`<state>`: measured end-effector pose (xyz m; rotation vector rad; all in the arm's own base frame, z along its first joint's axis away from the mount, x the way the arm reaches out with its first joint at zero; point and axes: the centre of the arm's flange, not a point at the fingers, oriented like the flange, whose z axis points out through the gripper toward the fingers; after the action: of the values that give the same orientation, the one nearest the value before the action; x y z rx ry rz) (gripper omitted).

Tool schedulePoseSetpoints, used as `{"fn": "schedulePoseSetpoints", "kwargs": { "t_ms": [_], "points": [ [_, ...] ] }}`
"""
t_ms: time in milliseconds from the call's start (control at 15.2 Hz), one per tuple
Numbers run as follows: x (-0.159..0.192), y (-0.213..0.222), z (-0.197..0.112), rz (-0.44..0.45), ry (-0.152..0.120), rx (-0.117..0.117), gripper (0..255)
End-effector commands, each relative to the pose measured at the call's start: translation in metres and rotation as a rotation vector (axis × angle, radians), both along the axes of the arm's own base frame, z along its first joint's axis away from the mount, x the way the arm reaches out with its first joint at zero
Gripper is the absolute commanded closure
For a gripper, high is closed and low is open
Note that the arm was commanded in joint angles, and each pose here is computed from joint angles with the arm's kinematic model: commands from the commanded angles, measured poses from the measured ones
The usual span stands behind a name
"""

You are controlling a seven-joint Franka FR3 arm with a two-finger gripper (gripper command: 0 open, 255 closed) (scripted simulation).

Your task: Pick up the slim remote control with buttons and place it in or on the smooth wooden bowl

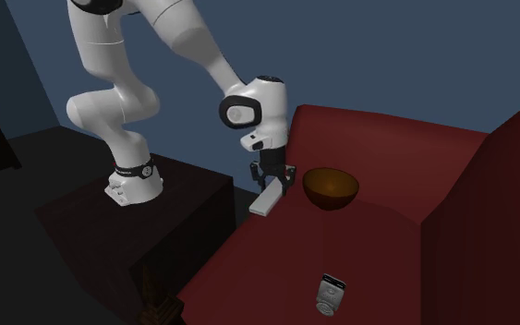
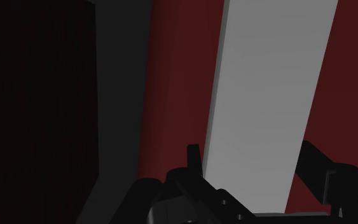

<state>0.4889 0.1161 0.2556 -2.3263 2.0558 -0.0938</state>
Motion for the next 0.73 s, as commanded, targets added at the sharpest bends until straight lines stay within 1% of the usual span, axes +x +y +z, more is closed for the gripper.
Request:
{"fn": "schedulePoseSetpoints", "kwargs": {
  "t_ms": [0,660],
  "points": [
    [0.0,0.001,0.011,0.0,0.0,0.0,255],
    [0.0,0.001,0.064,0.0,0.0,0.0,255]
  ]
}}
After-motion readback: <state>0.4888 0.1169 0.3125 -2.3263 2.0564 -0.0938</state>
